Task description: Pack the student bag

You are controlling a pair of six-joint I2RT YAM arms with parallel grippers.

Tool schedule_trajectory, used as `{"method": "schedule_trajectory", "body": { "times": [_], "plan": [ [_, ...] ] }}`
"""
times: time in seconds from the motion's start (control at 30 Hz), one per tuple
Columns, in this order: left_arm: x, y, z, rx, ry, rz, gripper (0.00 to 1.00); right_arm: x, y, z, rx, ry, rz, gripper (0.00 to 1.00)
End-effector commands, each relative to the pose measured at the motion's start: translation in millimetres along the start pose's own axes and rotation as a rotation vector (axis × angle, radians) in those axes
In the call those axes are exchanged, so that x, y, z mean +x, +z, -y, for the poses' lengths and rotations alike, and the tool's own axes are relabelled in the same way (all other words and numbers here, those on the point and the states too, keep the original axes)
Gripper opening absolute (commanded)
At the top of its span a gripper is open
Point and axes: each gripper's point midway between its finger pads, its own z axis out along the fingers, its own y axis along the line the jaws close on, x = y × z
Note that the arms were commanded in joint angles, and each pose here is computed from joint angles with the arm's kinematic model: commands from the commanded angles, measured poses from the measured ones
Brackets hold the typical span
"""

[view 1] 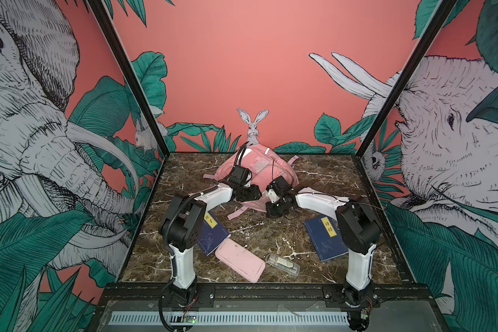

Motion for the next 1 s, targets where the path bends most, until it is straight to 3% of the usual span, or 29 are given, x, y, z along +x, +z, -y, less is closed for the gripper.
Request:
{"method": "schedule_trajectory", "body": {
  "times": [0.0, 0.17, 0.4, 0.67, 0.97],
  "plan": [
    [-21.1, -44.9, -16.7, -0.066, 0.052, 0.061, 0.6, -1.2, -19.5, 14.3, 0.016, -0.003, 0.036, 0.0],
    [-22.7, -58.3, -40.6, -0.139, 0.07, 0.066, 0.61, 1.7, -36.1, 43.2, 0.071, 0.006, 0.035, 0.0],
    [-5.8, -31.5, -41.1, -0.087, 0.054, -0.019, 0.62, -6.3, -62.0, 81.1, 0.162, 0.012, 0.032, 0.0],
    [-3.9, 2.3, -48.3, -0.071, 0.004, -0.041, 0.61, 1.4, -44.8, 72.4, 0.118, 0.019, -0.005, 0.0],
    [29.4, 27.9, -53.5, -0.047, -0.044, -0.093, 0.59, 11.0, -12.3, 41.6, 0.096, -0.031, -0.058, 0.0]
  ]
}}
